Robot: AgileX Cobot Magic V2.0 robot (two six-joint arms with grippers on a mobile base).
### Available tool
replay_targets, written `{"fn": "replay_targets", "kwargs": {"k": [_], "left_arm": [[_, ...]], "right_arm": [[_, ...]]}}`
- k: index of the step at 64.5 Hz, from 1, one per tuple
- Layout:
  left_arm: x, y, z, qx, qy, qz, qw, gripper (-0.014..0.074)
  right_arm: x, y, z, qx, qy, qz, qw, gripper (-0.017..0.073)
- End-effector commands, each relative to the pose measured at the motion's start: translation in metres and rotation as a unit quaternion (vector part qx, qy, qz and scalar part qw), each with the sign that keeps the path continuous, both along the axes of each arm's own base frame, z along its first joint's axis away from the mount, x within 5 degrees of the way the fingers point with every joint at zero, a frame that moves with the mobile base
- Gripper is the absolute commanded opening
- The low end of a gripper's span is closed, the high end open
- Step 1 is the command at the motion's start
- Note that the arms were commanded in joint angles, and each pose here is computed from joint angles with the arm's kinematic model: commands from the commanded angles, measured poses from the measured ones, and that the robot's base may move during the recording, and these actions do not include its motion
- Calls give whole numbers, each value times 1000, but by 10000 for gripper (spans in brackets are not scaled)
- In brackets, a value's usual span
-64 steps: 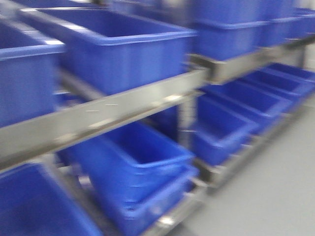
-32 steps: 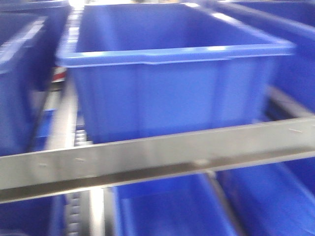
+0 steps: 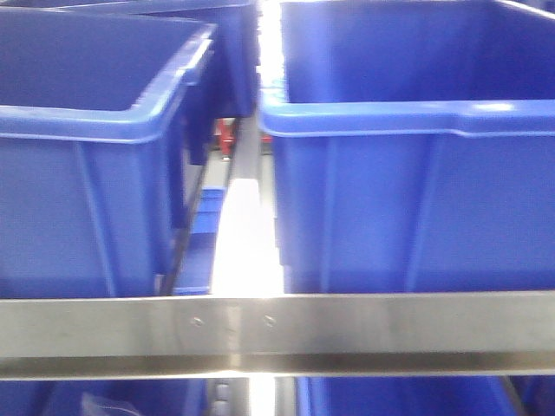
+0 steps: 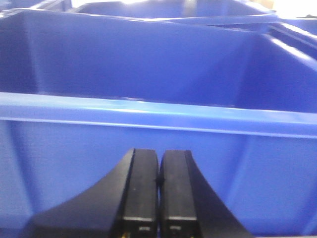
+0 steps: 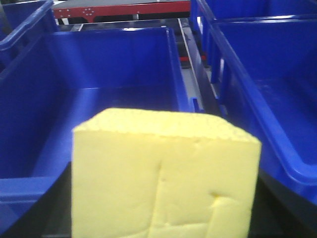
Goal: Place yellow foam block on left shelf second layer
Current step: 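Extend the right gripper with the cube over the blue bin on the shelf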
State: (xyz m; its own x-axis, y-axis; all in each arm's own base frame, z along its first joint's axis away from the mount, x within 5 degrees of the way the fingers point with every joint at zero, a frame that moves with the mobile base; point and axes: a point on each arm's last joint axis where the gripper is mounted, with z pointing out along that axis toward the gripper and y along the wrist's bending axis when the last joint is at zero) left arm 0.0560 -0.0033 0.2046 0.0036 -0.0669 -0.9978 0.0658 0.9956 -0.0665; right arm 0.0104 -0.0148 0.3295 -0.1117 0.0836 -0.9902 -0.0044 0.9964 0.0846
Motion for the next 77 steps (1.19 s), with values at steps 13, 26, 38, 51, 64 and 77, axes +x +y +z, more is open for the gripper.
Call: {"fn": "replay_targets", "kwargs": {"k": [13, 26, 38, 51, 64, 77], "left_arm": [[1, -1, -1, -7, -27, -8, 1000, 137], [1, -1, -1, -7, -27, -8, 1000, 137], [1, -1, -1, -7, -27, -8, 1000, 137], [1, -1, -1, -7, -27, -8, 1000, 137], [1, -1, -1, -7, -27, -8, 1000, 137], [1, -1, -1, -7, -27, -8, 1000, 137]], "right_arm": [[1, 1, 15, -12, -45, 3, 999, 279], [1, 1, 15, -12, -45, 3, 999, 279], [1, 1, 15, -12, -45, 3, 999, 279], [1, 1, 15, -12, -45, 3, 999, 279], [1, 1, 15, -12, -45, 3, 999, 279], [2, 2, 17, -4, -46, 9, 999, 279]]}}
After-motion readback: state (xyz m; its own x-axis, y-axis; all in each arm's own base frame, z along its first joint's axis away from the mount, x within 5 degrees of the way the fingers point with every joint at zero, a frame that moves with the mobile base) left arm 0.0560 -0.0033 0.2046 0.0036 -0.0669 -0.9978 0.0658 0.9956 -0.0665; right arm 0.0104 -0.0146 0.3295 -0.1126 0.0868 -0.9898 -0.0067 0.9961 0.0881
